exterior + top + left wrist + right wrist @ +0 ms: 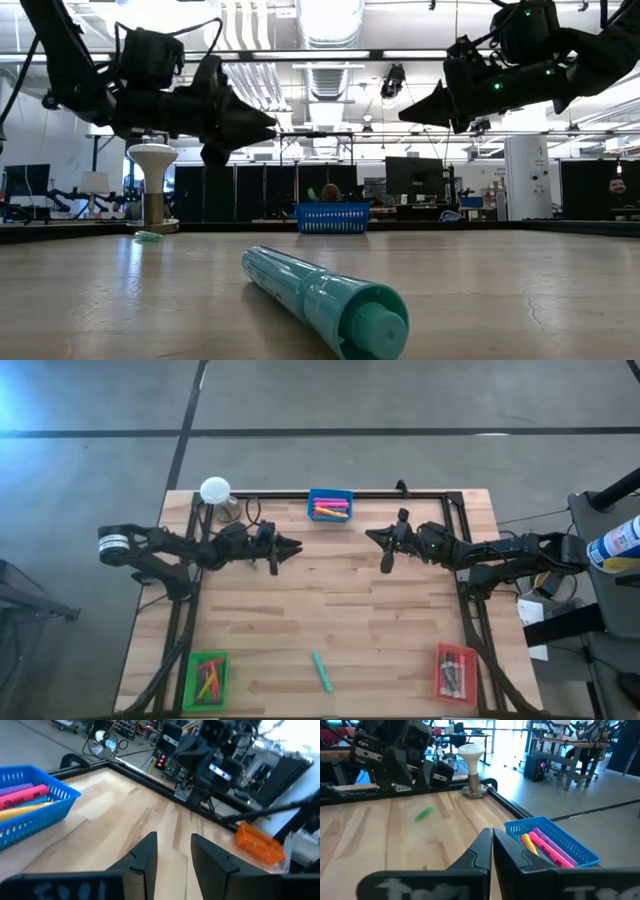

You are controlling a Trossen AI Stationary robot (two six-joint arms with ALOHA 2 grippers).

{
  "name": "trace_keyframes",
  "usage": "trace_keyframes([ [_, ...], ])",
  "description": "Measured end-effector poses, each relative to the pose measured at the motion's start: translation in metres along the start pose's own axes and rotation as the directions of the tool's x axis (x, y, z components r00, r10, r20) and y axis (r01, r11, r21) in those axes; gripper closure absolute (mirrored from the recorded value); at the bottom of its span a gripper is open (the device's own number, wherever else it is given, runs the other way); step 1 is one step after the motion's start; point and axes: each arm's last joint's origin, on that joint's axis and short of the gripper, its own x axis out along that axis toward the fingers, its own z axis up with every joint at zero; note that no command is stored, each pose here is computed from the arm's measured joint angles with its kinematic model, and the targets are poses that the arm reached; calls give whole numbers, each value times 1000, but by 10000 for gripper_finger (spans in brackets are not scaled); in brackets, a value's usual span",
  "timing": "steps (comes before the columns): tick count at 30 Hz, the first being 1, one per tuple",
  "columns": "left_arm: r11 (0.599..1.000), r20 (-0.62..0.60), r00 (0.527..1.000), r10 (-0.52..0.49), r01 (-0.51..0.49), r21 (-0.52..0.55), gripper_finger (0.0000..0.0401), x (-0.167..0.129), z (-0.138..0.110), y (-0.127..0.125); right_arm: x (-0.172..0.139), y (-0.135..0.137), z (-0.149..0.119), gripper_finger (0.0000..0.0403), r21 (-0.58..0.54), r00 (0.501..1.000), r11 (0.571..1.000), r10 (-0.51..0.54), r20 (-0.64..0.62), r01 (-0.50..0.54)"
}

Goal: Pick & Place Markers
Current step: Put the green pen into the green bin

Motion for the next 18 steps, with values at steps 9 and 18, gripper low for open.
trace_keyframes([
  [9, 999, -102, 994, 43, -46, -25, 356, 19, 12, -2, 0, 0, 0, 392, 0, 1000, 1000, 0, 0, 0],
  [18, 987, -233, 967, 99, -125, -103, 393, 33, 25, -4, 0, 0, 0, 392, 0, 1000, 1000, 0, 0, 0],
])
